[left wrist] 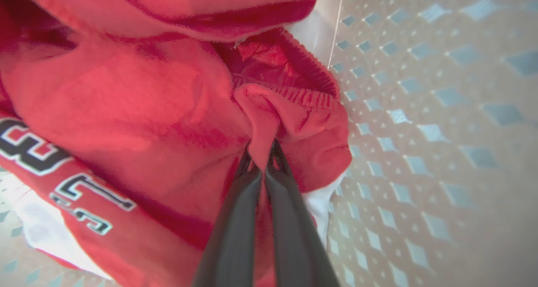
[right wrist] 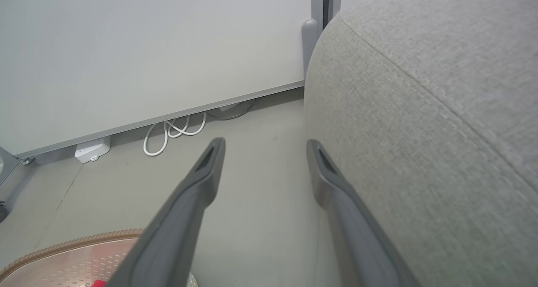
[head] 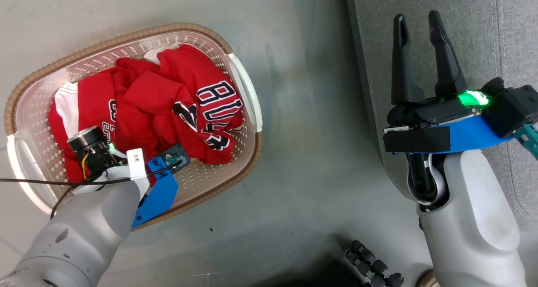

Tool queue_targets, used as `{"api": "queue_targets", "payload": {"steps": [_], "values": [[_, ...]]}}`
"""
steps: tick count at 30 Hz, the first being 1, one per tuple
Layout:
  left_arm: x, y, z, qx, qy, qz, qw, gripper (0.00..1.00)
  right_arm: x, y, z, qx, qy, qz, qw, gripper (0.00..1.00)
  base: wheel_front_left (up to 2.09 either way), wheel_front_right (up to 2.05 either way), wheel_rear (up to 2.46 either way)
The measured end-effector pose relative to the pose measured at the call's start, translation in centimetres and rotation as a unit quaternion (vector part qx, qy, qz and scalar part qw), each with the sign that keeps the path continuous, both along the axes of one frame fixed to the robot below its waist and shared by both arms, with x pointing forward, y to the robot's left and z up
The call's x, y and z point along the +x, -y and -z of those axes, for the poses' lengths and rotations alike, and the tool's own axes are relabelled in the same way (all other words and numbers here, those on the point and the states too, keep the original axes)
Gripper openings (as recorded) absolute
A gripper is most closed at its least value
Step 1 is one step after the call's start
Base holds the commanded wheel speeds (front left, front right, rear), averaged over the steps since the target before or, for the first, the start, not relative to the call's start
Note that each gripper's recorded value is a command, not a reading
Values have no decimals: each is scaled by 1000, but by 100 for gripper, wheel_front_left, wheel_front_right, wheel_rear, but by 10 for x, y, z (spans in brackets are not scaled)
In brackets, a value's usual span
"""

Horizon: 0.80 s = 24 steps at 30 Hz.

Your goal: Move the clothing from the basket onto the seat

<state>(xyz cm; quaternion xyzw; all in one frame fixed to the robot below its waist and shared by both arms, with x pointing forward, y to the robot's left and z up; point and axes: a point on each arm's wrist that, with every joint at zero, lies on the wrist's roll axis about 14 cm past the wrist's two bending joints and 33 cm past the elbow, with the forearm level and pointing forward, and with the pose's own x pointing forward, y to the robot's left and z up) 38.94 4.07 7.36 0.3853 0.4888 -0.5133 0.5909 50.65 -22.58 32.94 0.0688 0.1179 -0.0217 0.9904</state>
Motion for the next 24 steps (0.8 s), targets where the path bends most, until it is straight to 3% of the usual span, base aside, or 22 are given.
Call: {"api": "queue_targets", "payload": {"steps": [5,14,24], "values": [[3,6,-10,-14,3,-15,1000,0,2,-2,-5,-3,7,-3,1000,100,0,0,0],[1,36,-50,-85,11,-53,995,0,5,-11,-28,-9,31,-15,999,100,0,0,0],[-4,61,-116,-185,47,-89,978,0,-1,-27,-65,-14,64,-34,997,100,0,0,0]]}}
